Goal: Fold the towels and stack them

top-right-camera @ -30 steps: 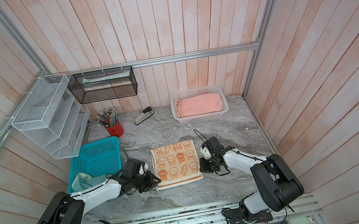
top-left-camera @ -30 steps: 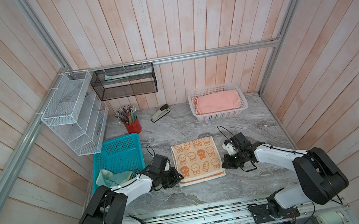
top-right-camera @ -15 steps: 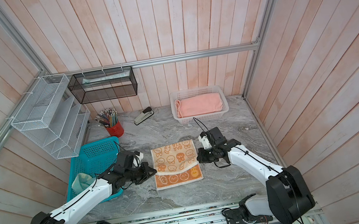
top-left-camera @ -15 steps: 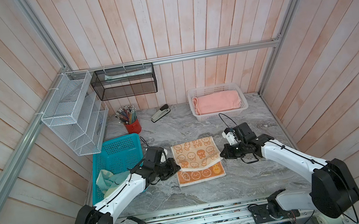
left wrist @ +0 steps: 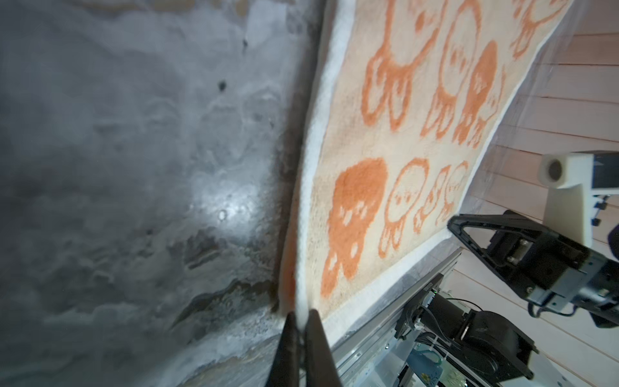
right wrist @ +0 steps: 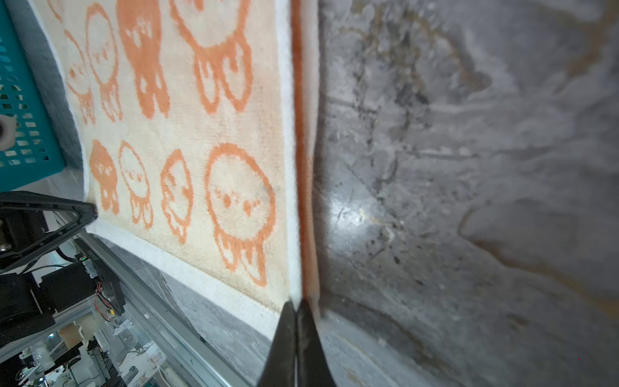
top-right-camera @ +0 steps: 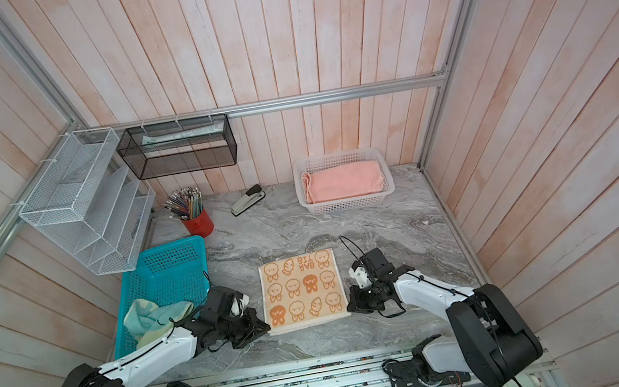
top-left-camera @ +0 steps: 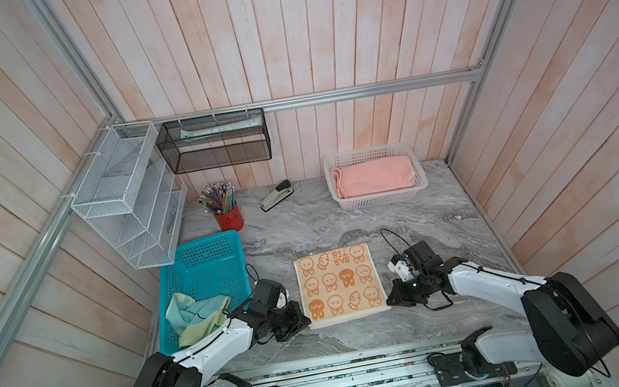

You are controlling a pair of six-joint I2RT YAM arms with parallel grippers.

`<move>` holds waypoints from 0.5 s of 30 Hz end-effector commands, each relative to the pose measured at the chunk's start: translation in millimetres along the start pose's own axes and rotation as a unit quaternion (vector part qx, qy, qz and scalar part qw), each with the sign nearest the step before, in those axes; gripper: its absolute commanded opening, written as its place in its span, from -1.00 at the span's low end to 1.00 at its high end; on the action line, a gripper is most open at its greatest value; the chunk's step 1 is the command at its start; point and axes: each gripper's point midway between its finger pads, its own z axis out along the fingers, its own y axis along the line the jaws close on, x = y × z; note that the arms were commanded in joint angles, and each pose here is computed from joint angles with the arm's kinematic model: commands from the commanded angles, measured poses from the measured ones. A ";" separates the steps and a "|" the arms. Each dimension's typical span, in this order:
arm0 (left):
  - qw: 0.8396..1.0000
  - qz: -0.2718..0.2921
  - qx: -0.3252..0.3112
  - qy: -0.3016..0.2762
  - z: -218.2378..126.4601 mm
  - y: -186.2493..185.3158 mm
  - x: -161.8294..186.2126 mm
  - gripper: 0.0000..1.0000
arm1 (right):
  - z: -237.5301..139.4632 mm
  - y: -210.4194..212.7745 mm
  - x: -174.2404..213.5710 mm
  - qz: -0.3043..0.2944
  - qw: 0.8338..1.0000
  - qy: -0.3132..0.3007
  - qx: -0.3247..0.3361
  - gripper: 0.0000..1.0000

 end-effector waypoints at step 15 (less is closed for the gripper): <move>0.993 0.075 -0.040 -0.082 -34.4 -32.5 -65.0 -0.29 | -39.0 22.6 -96.6 -0.030 0.993 -0.116 0.015 -0.19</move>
